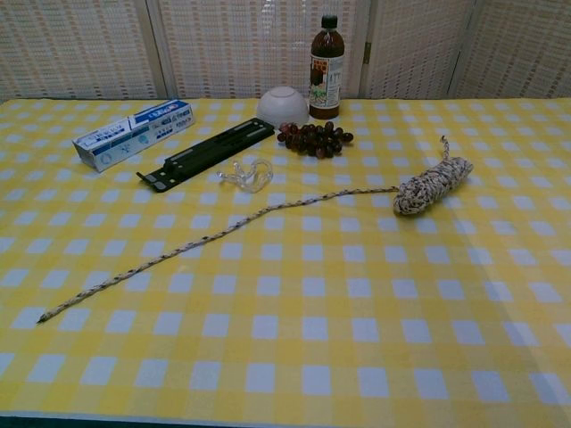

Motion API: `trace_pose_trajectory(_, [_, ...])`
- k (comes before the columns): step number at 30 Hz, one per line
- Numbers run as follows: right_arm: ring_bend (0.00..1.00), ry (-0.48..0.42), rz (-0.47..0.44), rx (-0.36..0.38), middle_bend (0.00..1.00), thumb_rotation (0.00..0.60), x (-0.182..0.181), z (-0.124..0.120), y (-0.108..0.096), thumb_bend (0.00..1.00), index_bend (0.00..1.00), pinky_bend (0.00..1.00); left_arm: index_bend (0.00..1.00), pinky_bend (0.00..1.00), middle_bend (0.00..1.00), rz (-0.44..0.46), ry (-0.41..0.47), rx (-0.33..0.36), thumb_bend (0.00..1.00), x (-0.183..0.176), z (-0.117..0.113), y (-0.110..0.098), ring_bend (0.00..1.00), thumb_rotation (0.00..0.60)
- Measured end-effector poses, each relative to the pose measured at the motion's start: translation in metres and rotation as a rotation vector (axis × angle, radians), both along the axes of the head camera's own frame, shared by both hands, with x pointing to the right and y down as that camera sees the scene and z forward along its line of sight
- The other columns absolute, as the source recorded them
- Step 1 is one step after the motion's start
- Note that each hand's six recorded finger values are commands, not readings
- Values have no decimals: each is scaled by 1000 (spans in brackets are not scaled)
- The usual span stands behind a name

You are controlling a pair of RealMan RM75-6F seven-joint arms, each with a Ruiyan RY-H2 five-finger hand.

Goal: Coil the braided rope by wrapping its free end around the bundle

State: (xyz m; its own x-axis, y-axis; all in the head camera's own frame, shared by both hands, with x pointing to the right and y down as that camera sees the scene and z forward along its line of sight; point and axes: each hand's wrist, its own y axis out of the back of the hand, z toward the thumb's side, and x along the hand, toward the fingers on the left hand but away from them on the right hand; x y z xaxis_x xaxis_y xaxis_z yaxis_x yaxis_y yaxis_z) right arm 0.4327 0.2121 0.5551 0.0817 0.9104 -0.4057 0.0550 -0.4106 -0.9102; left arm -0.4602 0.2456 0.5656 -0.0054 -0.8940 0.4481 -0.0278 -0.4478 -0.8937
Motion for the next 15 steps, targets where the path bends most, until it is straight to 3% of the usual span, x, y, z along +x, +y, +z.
trace_pose_trajectory(15, [70, 4, -32, -43, 38, 600, -6, 10, -9, 356, 0, 0, 120, 0, 24, -6, 4, 11, 135, 0, 1, 0, 23, 600])
